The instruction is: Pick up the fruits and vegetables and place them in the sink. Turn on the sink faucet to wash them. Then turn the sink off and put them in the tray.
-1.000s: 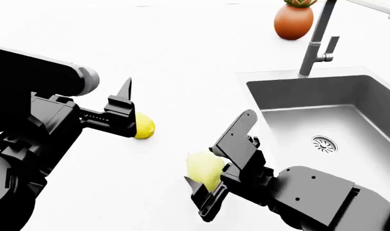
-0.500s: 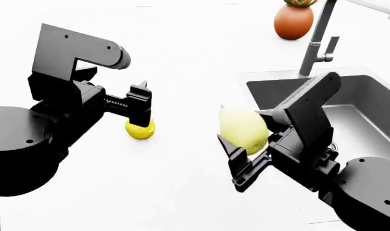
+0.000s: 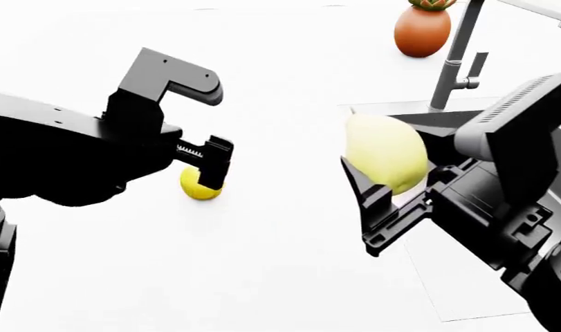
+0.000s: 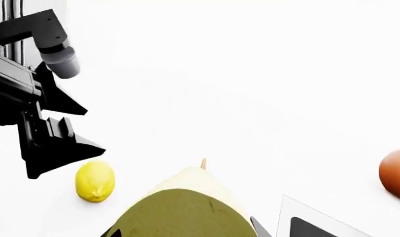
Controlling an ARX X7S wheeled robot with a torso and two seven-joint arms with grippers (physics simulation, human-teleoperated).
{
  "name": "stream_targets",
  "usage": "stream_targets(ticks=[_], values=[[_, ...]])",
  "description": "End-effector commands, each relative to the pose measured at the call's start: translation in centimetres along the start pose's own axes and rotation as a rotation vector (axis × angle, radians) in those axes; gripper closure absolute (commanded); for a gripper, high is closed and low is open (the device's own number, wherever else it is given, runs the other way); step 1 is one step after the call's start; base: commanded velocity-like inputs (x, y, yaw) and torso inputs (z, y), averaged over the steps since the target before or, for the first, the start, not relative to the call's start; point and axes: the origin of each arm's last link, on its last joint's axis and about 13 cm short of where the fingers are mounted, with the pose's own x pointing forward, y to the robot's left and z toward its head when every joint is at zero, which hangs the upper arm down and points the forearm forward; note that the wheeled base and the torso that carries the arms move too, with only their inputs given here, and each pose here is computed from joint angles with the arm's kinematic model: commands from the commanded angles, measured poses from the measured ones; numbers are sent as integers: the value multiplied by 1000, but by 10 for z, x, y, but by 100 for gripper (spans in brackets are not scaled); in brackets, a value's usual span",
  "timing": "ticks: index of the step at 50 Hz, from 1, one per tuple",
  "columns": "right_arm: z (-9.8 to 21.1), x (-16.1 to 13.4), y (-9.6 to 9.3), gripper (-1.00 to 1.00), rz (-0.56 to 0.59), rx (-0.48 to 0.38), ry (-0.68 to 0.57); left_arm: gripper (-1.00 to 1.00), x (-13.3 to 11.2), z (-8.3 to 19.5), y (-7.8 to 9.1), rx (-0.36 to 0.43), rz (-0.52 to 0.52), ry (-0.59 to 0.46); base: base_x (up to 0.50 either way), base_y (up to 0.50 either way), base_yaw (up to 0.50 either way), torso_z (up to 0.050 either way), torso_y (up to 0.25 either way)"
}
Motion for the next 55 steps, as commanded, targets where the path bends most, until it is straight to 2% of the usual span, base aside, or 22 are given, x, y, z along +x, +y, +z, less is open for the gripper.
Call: stream_targets(ticks=[1, 10, 19, 43, 44, 50, 52, 55], values=[[2, -3, 0, 100, -7, -18, -12, -100, 19, 1, 6, -21, -87, 82, 0, 0, 0, 0, 0], [2, -3, 0, 100, -6, -22, -13, -100, 46, -7, 10, -31, -55, 188, 0, 0, 0, 0, 0], [2, -2, 0, 100, -7, -23, -11, -100, 62, -12, 22, -55, 1, 222, 0, 0, 0, 0, 0], [3, -2, -1, 100, -13, -30, -8, -100, 94, -36, 17, -36, -150, 395, 0, 0, 0, 0, 0], [3, -2, -1, 100, -13, -31, -6, 100, 94, -38, 16, -32, -156, 405, 0, 0, 0, 0, 0], [4, -2, -1, 100, -11, -34, -3, 100, 87, -38, 14, -13, -166, 410, 0, 0, 0, 0, 0], [4, -2, 0, 100, -10, -35, -1, 100, 83, -35, 14, -13, -160, 374, 0, 0, 0, 0, 0], [3, -3, 0, 100, -8, -37, 1, 100, 70, -28, 15, -18, -146, 268, 0, 0, 0, 0, 0]])
